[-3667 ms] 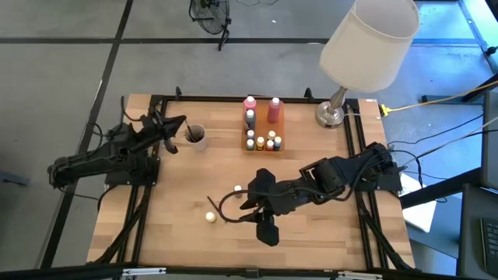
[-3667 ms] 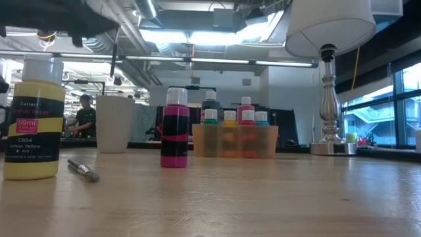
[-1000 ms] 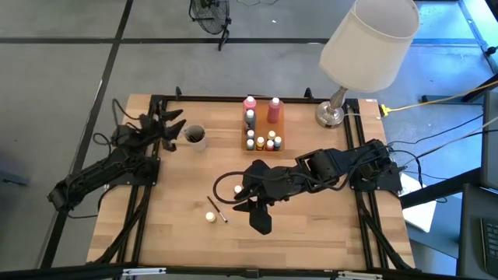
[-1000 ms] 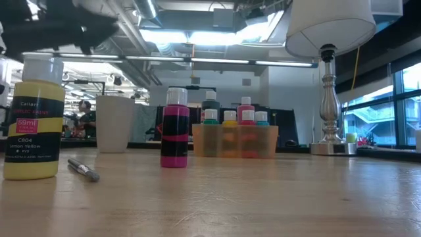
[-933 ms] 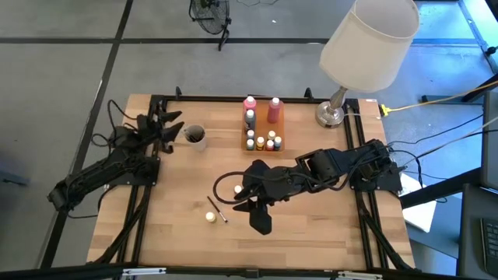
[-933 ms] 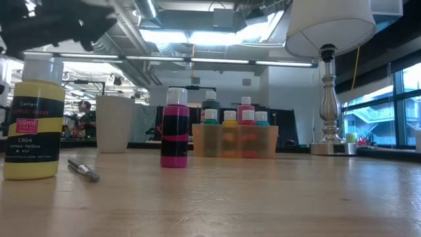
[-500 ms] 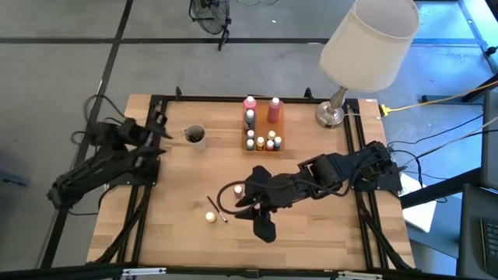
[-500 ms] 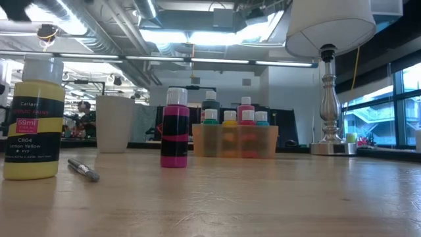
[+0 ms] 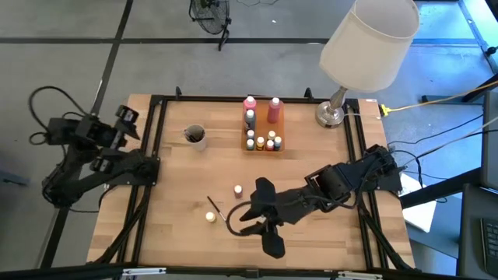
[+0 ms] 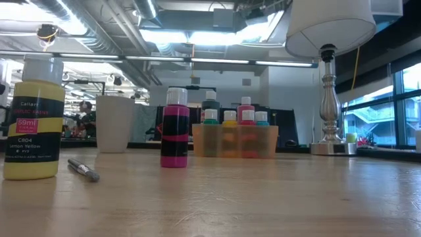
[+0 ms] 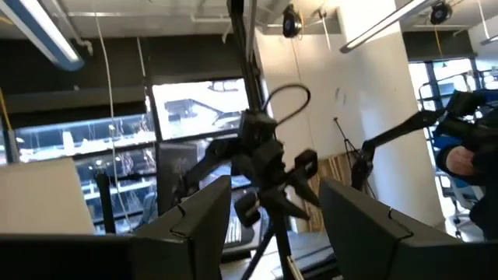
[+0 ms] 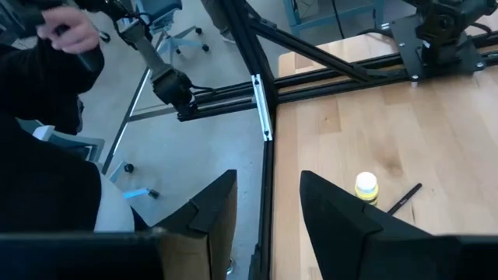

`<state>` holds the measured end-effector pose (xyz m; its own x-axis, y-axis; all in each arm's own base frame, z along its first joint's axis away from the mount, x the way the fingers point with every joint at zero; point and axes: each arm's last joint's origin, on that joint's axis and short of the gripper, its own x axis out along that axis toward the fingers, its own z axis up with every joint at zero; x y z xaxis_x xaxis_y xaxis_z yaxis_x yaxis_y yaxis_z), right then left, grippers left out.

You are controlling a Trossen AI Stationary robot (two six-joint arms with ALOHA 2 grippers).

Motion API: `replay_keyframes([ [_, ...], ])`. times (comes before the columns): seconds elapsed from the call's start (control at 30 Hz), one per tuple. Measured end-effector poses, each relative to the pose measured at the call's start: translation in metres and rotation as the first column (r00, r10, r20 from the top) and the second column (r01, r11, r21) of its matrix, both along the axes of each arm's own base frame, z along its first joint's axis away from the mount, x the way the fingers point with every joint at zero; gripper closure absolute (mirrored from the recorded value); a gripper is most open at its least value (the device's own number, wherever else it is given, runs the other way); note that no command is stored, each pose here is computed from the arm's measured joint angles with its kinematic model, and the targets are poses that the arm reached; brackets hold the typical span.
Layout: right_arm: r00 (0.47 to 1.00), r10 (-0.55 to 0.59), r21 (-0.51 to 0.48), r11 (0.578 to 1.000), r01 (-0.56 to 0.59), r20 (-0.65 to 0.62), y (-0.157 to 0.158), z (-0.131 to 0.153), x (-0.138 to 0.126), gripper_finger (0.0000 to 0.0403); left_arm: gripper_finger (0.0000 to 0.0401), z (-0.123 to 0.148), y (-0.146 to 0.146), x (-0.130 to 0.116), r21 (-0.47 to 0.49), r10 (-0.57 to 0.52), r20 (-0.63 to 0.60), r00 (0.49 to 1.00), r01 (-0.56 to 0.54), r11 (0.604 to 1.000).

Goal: Pick & Place Paint Supplies
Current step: Put the small light yellow paint bottle into the orange bin

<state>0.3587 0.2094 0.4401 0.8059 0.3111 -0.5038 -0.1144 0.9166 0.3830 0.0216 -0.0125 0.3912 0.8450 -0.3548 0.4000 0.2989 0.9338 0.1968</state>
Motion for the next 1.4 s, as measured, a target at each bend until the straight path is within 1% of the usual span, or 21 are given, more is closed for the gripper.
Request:
replay_keyframes([
  [0.1, 1.0, -0.007, -0.013, 1.0, 0.007, 0.007, 0.006, 0.0, -0.003, 0.0259, 0.0209, 0.012, -0.003, -0.005, -0.021, 0.008, 0.026, 1.0, -0.008, 1.0],
  [0.17, 1.0, -0.01, -0.019, 1.0, 0.01, 0.011, 0.008, 0.0, -0.005, 0.0259, 0.0209, 0.02, -0.003, -0.005, -0.03, 0.009, 0.03, 0.999, -0.008, 1.0],
  [0.27, 1.0, -0.016, -0.024, 1.0, 0.016, 0.016, 0.01, 0.0, -0.007, 0.0259, 0.0209, 0.035, 0.003, 0.003, -0.046, 0.009, 0.016, 1.0, -0.008, 0.999],
  [0.4, 1.0, -0.018, -0.022, 1.0, 0.018, 0.022, 0.011, 0.001, -0.006, 0.0259, 0.0209, 0.058, 0.017, 0.021, -0.082, -0.008, -0.024, 1.0, 0.006, 0.997],
  [0.47, 1.0, -0.018, -0.022, 1.0, 0.018, 0.022, 0.011, 0.001, -0.006, 0.0259, 0.0209, 0.069, 0.024, 0.031, -0.087, -0.045, -0.059, 0.997, 0.04, 0.995],
  [0.57, 1.0, -0.014, -0.022, 1.0, 0.014, 0.022, 0.012, 0.001, -0.007, 0.0259, 0.0209, 0.079, 0.032, 0.047, -0.087, -0.162, -0.135, 0.978, 0.151, 0.985],
  [0.67, 1.0, -0.009, -0.023, 1.0, 0.01, 0.021, 0.015, 0.001, -0.009, 0.0259, 0.0209, 0.079, 0.038, 0.066, -0.117, -0.249, -0.186, 0.951, 0.23, 0.966],
  [0.77, 0.999, -0.024, -0.034, 0.999, 0.025, 0.021, 0.016, 0.0, -0.01, 0.0259, 0.0209, 0.075, 0.04, 0.085, -0.105, -0.309, -0.205, 0.929, 0.293, 0.95],
  [0.87, 0.999, -0.042, -0.049, 0.998, 0.043, 0.021, 0.018, -0.001, -0.012, 0.0259, 0.0209, 0.071, 0.037, 0.104, -0.1, -0.363, -0.214, 0.907, 0.349, 0.932],
  [1.0, 0.999, -0.05, -0.05, 0.997, 0.05, 0.014, 0.018, -0.001, -0.013, 0.0259, 0.0209, 0.063, 0.027, 0.132, -0.132, -0.429, -0.235, 0.872, 0.408, 0.903],
  [1.1, 0.999, -0.051, -0.054, 0.997, 0.051, 0.006, 0.018, -0.002, -0.014, 0.0259, 0.0209, 0.055, 0.013, 0.153, -0.175, -0.488, -0.263, 0.833, 0.456, 0.873],
  [1.23, 0.999, -0.044, -0.063, 0.997, 0.043, -0.012, 0.021, -0.004, -0.017, 0.0259, 0.0209, 0.048, -0.013, 0.167, -0.212, -0.593, -0.292, 0.75, 0.554, 0.805],
  [1.3, 0.999, -0.039, -0.067, 0.997, 0.038, -0.013, 0.024, -0.004, -0.02, 0.0259, 0.0209, 0.046, -0.027, 0.17, -0.268, -0.655, -0.314, 0.687, 0.598, 0.755],
  [1.4, 0.999, -0.035, -0.079, 0.996, 0.033, -0.019, 0.029, -0.005, -0.023, 0.0259, 0.0209, 0.039, -0.048, 0.171, -0.389, -0.744, -0.379, 0.551, 0.635, 0.668],
])
